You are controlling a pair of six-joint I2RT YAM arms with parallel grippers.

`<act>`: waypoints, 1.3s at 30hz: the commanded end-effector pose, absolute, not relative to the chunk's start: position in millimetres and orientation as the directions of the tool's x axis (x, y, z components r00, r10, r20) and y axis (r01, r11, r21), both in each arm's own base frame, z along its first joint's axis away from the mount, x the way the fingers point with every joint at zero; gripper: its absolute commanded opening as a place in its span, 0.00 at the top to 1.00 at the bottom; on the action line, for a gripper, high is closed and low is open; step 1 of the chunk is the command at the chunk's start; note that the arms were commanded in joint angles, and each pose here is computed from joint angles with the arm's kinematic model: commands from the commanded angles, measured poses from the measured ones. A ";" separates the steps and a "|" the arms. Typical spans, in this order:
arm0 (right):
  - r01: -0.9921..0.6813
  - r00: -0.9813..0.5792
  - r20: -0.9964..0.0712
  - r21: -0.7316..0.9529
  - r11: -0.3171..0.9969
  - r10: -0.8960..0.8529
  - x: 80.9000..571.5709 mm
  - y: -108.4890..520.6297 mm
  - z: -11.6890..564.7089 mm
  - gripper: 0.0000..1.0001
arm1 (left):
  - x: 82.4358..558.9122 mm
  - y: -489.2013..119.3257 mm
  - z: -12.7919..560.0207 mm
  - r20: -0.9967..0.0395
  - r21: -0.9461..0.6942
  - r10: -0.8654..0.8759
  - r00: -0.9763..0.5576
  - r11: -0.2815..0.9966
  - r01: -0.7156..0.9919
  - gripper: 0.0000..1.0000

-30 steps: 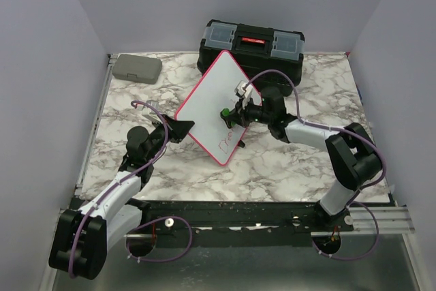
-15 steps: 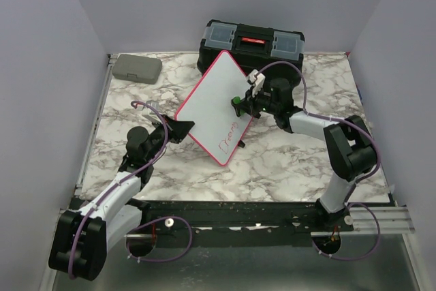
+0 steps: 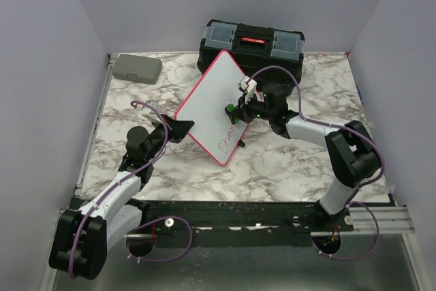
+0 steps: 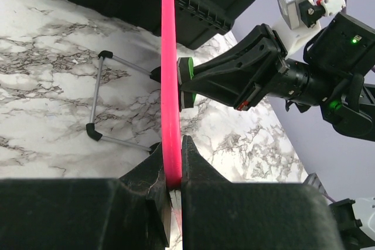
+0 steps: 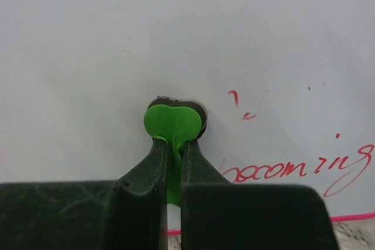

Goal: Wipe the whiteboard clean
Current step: Erase the whiteboard at the whiteboard stand.

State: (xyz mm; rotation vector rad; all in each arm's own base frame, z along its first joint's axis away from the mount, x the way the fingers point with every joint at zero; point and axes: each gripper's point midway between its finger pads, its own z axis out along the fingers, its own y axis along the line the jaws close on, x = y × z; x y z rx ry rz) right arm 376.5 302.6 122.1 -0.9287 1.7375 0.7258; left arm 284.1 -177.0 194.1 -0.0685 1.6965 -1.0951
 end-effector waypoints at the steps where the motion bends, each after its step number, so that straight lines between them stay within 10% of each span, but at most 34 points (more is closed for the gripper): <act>1: -0.799 -0.241 -0.948 0.073 0.596 -0.206 400.4 313.6 132.0 0.99 | 265.3 -195.9 200.5 -0.736 -0.678 -0.471 -0.487 0.509 0.531 1.00; 11: -0.665 -0.317 -0.925 0.060 0.745 -0.209 446.1 256.9 105.2 0.99 | 264.0 -196.3 199.1 -0.738 -0.675 -0.465 -0.489 0.509 0.534 1.00; 25: -0.878 -0.271 -0.927 0.126 0.461 -0.261 357.6 307.1 116.7 0.99 | 266.6 -197.7 200.5 -0.736 -0.676 -0.466 -0.490 0.505 0.536 1.00; 39: -0.662 -0.415 -0.885 0.134 0.738 -0.212 436.6 250.6 89.5 0.99 | 264.7 -197.4 202.2 -0.741 -0.671 -0.462 -0.487 0.505 0.542 1.00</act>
